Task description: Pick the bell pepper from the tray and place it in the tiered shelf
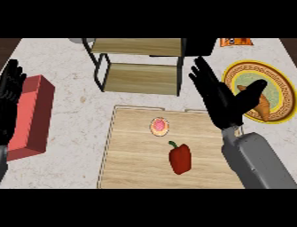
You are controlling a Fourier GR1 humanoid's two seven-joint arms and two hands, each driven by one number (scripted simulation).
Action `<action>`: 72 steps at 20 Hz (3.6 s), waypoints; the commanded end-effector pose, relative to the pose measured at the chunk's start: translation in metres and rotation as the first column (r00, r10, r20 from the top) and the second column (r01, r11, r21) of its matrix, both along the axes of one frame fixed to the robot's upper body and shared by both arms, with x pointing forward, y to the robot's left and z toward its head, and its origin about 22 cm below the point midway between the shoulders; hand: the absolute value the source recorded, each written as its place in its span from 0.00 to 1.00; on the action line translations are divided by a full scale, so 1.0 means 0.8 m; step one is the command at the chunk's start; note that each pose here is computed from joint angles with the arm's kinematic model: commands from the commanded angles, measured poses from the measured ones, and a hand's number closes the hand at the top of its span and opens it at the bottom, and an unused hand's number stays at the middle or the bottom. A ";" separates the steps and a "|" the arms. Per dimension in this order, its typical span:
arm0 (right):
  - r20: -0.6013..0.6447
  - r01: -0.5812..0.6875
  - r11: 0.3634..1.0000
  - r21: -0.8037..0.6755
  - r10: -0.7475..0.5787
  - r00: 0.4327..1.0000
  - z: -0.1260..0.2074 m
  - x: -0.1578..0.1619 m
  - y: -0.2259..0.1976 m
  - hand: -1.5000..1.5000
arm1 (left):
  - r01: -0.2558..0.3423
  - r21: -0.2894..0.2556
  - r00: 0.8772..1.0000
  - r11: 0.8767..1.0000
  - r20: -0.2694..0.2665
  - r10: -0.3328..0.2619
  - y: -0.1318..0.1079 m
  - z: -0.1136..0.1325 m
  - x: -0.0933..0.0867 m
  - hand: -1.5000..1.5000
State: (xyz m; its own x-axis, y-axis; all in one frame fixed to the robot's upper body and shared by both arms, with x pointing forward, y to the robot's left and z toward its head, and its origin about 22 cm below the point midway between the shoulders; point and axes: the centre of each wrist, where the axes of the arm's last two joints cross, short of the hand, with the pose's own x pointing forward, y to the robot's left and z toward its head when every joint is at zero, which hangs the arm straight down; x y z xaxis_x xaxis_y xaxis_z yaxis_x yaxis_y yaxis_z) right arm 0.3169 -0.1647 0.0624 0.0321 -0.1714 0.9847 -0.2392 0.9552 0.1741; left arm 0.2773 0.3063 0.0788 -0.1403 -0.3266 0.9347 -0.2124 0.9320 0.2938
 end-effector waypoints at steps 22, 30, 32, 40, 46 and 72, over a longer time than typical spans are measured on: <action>0.086 0.090 0.603 -0.793 -0.035 0.996 0.096 -0.179 -0.116 0.00 | -0.085 -0.308 0.820 0.948 -0.562 -0.109 -0.018 -0.127 -0.050 0.50; -0.033 -0.004 0.468 -0.884 -0.054 0.998 0.156 -0.210 -0.056 0.00 | -0.083 -0.288 0.817 0.954 -0.567 -0.100 -0.019 -0.138 -0.040 0.50; -0.035 0.028 0.440 -0.898 -0.134 0.990 0.155 -0.207 -0.043 0.00 | -0.074 -0.312 0.812 0.947 -0.571 -0.124 -0.017 -0.125 -0.039 0.50; -0.026 0.043 0.294 -0.955 -0.224 0.974 0.138 -0.162 0.013 0.00 | -0.073 -0.305 0.815 0.950 -0.567 -0.119 -0.020 -0.133 -0.032 0.50; -0.129 -0.068 0.237 -0.969 -0.254 0.958 0.100 -0.139 0.052 0.00 | -0.067 -0.322 0.815 0.944 -0.564 -0.135 -0.021 -0.134 -0.045 0.50; -0.121 -0.107 0.059 -0.992 -0.359 0.925 0.009 -0.123 0.145 0.00 | -0.083 -0.320 0.818 0.944 -0.563 -0.119 -0.031 -0.133 -0.030 0.50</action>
State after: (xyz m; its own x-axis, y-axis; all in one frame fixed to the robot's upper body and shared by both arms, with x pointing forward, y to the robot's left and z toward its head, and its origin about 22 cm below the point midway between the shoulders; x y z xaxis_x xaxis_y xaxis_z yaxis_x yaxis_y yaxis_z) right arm 0.2205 -0.0661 0.0733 0.2334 0.9305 0.2822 -0.2468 0.3375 -0.9084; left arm 0.2502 0.2910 -0.0267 0.4413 -0.0080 0.8973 -0.0868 0.9949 0.0516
